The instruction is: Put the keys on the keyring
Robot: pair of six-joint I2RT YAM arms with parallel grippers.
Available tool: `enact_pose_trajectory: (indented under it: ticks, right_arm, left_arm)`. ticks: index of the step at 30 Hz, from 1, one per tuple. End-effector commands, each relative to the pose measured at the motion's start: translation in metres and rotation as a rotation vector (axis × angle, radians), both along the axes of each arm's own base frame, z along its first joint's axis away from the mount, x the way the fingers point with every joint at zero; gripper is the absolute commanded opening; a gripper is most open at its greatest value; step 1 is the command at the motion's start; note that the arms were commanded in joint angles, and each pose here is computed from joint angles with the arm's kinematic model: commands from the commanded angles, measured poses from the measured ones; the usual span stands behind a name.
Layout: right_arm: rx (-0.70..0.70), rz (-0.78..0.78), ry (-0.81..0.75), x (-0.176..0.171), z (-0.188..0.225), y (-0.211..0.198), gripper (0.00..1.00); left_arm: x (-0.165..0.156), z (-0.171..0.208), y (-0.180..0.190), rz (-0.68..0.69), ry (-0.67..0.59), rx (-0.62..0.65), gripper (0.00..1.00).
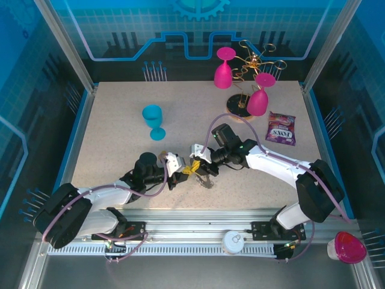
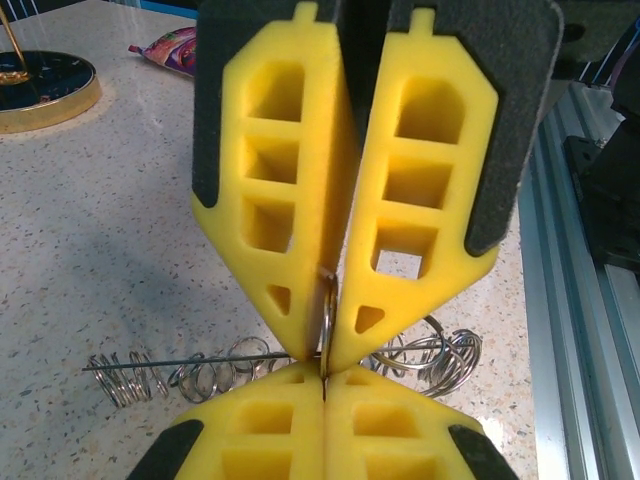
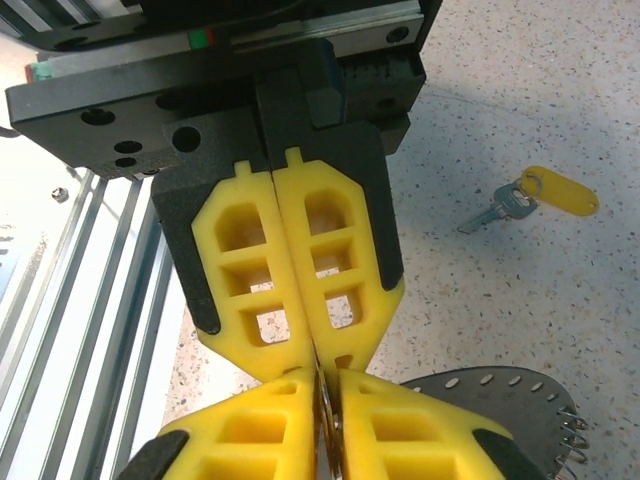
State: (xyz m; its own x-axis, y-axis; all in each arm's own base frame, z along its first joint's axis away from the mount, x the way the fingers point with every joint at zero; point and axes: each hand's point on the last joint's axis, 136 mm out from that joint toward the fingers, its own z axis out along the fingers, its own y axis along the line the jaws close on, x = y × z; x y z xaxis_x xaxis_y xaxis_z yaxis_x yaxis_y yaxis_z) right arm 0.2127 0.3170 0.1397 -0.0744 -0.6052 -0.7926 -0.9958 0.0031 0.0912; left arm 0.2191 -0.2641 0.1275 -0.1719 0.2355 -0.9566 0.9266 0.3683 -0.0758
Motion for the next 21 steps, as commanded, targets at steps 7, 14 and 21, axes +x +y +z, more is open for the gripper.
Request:
enact_pose_trajectory:
  ticks: [7,14,21]
  right_arm:
    - [-0.074,0.024,-0.008,-0.0127,-0.0052,-0.0095,0.20]
    - [-0.062,0.008,-0.028,-0.0100,0.0001,-0.0109,0.19]
    - [-0.047,0.008,-0.025,-0.0085,0.0034,-0.0090,0.00]
  left_arm:
    - [0.0064,0.0155,0.0007,0.020,-0.077,-0.020,0.00]
    - [0.0055,0.0147,0.0004,0.014,-0.076,-0.016,0.00]
    - [0.0050,0.0164,-0.0008,0.004,-0.073,-0.016,0.00]
